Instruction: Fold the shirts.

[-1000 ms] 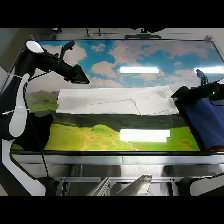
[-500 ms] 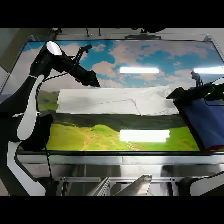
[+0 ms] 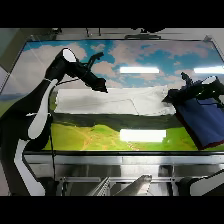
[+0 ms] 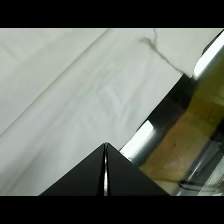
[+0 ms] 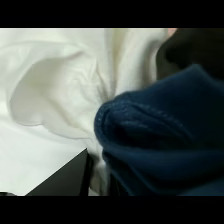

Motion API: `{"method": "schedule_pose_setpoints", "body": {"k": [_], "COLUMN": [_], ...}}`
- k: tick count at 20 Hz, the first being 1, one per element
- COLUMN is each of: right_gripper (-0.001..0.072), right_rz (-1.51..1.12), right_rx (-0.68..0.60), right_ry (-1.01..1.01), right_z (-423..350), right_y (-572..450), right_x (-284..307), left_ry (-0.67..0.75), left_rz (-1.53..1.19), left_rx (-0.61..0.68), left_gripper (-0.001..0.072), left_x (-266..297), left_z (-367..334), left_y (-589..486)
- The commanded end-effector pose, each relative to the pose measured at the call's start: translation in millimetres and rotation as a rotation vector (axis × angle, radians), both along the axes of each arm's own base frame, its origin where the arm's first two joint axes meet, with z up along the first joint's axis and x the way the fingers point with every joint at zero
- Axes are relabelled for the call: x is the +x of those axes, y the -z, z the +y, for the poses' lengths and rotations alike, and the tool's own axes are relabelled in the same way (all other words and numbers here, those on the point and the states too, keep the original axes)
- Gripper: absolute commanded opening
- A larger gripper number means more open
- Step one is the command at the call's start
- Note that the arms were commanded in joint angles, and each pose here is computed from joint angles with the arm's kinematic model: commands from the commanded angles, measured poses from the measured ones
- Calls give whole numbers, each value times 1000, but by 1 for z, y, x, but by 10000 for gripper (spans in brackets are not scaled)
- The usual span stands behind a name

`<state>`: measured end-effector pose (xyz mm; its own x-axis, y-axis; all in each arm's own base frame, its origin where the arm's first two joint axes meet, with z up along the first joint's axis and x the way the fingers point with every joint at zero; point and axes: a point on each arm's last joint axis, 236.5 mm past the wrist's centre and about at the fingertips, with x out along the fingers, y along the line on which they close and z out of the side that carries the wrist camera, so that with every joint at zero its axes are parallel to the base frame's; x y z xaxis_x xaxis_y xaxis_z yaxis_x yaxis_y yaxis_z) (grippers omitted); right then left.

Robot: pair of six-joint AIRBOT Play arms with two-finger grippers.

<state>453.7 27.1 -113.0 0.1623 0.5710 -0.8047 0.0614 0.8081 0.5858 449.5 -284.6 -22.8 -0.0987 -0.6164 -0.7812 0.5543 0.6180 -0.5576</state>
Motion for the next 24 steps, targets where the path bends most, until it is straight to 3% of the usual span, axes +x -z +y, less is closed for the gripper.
{"method": "schedule_pose_setpoints", "body": {"k": [1, 2, 4, 6, 14, 21, 24], "right_gripper": [137, 85, 83, 19, 19, 19, 19], "right_rz": [-10, -12, -31, -66, -159, -296, -370], "right_rx": [-3, 0, -2, -11, -12, 147, 151], "right_ry": [36, 31, 27, 27, -86, -181, -230], "right_z": [-4, -3, -3, -4, 34, 124, 157], "right_y": [-3, -6, -17, -34, -98, -173, -200], "right_x": [7, 6, 7, 10, -2, -3, 4], "left_ry": [50, 57, 79, 104, 103, -4, -14], "left_rz": [23, 26, 47, 74, 67, -38, -55], "left_rx": [2, 5, 14, 26, 31, 3, -1], "left_gripper": [14, 14, 15, 14, 15, 16, 21], "left_x": [-11, -14, -23, -34, -37, -3, 0], "left_z": [-25, -33, -47, -59, -75, -85, -89], "left_y": [27, 35, 54, 71, 91, 91, 90]}}
